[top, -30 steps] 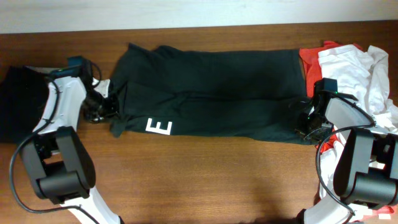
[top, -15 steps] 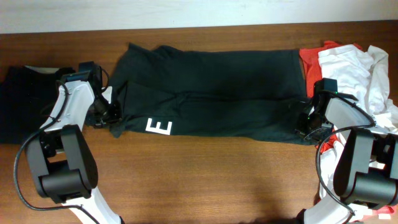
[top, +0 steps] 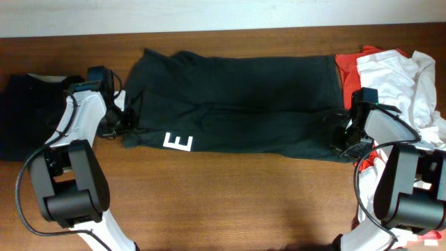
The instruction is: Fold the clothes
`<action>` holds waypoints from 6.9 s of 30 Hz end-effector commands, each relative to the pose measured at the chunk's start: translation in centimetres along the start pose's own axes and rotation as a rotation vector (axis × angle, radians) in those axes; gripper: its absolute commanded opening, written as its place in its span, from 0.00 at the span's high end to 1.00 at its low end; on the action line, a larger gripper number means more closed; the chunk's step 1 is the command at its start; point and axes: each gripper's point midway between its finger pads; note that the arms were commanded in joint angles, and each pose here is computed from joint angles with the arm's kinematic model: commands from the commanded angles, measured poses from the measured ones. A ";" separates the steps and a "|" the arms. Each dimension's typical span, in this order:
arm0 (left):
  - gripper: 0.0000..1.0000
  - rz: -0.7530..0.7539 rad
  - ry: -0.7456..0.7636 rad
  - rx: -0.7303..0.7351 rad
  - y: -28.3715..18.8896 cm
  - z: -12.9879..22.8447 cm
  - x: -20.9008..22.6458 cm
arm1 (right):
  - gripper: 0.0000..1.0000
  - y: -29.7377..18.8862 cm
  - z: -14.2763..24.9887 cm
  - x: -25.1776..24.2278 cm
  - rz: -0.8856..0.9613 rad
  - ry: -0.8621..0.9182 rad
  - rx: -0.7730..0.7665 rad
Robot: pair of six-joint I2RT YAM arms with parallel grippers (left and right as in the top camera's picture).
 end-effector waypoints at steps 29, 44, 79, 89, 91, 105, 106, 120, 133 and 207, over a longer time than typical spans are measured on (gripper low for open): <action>0.93 -0.392 -0.317 0.400 -4.8 10.3 8.8 | 0.77 -3.6 4.1 0.9 -0.068 0.005 0.197; 0.45 0.206 0.069 -0.261 -10.6 -7.9 -7.3 | 0.32 -11.6 -2.0 1.0 -0.100 -0.039 -0.007; 0.86 0.167 -0.019 -0.400 5.9 -16.6 -9.2 | 0.30 -11.5 -1.8 1.6 -0.135 -0.073 -0.002; 0.99 0.187 -0.007 -0.250 4.1 -14.1 -9.5 | 0.26 -11.1 -5.9 2.3 -0.161 -0.115 -0.150; 1.00 0.206 -0.003 -0.196 3.0 -13.3 -9.8 | 0.26 -10.5 -8.0 3.6 -0.210 -0.169 -0.216; 0.99 0.196 -0.042 -0.022 1.0 -9.7 -9.4 | 0.25 -4.4 -22.9 10.0 -0.210 -0.300 -0.682; 1.00 0.196 -0.042 -0.022 1.0 -9.7 -9.4 | 0.25 -3.9 -23.5 9.7 -0.188 -0.276 -0.694; 1.00 0.193 -0.043 -0.014 1.0 -9.5 -9.3 | 0.88 -0.1 -24.1 10.5 -0.157 -0.194 -0.680; 1.00 0.360 -0.106 0.030 -2.7 -10.2 -8.6 | 0.96 -10.2 -20.7 5.2 -0.121 -0.113 -0.533; 0.68 0.168 0.051 0.302 -3.8 6.7 -8.8 | 0.55 -6.1 2.2 3.7 -0.152 -0.233 0.256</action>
Point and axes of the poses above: each gripper's point midway between its finger pads, its own y axis out along the fingers, its own x axis along the line the jaws close on, z = x × y, and after that the axes turned 13 degrees about -y, right-handed
